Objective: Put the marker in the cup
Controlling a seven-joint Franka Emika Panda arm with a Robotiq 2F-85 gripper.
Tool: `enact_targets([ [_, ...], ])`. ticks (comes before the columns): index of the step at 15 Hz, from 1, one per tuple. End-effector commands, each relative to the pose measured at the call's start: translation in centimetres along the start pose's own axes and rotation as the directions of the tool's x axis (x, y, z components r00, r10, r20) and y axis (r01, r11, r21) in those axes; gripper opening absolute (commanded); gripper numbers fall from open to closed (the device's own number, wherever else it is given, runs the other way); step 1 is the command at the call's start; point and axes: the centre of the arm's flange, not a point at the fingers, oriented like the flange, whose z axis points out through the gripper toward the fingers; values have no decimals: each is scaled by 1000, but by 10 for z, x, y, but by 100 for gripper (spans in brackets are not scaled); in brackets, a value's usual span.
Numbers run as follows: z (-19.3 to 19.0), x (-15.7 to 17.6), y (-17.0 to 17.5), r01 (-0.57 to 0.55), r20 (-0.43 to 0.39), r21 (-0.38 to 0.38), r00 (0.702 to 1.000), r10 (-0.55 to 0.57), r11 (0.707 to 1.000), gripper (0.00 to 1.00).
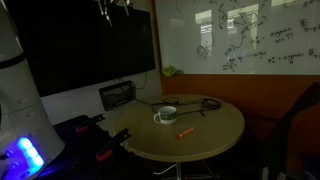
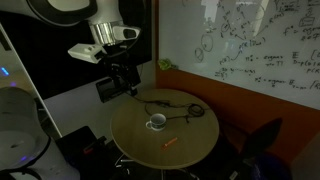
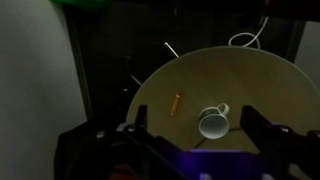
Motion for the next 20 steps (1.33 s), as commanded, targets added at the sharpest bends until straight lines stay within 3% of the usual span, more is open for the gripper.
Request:
enact_targets([
  [1,27,25,-4,-37,-34,20,999,37,999,100],
  [5,80,63,-5,-131,-79,47,988,134,990,100],
  [9,143,99,-4,-170,-28,83,985,172,982,100],
  [15,238,141,8,-189,84,7,979,187,982,100],
  [16,221,117,2,-167,60,41,985,165,985,100],
  [20,229,123,4,-167,73,37,984,164,985,100],
])
